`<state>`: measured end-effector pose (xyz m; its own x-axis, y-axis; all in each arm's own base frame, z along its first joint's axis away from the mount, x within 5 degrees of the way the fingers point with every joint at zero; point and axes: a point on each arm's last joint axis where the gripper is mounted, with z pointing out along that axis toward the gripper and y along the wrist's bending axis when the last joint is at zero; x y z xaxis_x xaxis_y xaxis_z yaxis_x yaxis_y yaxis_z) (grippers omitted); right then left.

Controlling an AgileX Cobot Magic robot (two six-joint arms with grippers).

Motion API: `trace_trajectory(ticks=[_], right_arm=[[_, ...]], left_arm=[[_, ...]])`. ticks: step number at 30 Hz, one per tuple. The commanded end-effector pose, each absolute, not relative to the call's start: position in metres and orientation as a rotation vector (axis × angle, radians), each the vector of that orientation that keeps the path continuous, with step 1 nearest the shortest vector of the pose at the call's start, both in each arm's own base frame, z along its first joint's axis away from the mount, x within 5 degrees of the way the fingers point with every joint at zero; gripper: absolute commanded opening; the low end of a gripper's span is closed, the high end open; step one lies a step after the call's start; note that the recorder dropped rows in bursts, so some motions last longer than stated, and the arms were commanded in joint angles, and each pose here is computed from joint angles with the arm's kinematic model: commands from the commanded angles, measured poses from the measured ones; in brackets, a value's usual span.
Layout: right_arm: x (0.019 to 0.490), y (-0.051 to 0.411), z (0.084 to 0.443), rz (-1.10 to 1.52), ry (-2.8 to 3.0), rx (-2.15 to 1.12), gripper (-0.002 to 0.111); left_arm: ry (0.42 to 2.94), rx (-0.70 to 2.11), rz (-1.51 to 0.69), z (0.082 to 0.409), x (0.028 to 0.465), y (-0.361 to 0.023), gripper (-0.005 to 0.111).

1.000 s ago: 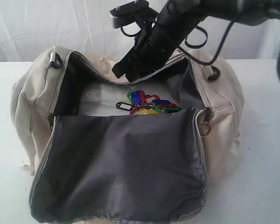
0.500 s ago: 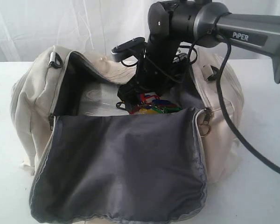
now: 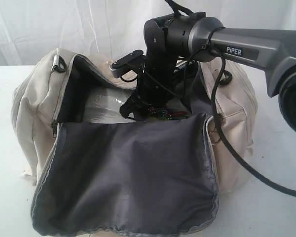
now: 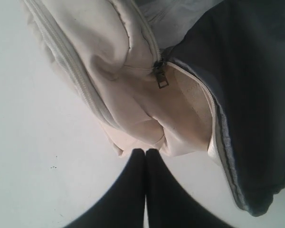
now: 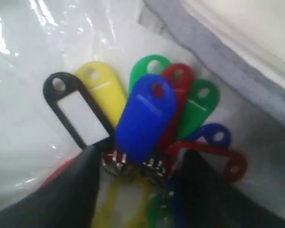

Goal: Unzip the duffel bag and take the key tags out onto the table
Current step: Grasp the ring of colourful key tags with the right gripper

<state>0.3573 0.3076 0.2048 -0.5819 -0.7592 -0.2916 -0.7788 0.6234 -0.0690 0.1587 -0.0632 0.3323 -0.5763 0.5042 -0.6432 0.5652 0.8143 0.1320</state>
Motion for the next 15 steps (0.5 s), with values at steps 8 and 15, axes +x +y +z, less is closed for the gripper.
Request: trace_trajectory(ticks=[8, 15], right_arm=[[0.362, 0.302, 0.218, 0.050, 2.518, -1.218, 0.000], [0.359, 0.300, 0.271, 0.110, 2.389, -1.145, 0.000]], left_arm=[[2.299, 0.778, -0.136, 0.332, 0.156, -0.064, 0.000], [2.299, 0.777, -0.138, 0.332, 0.156, -0.064, 0.000]])
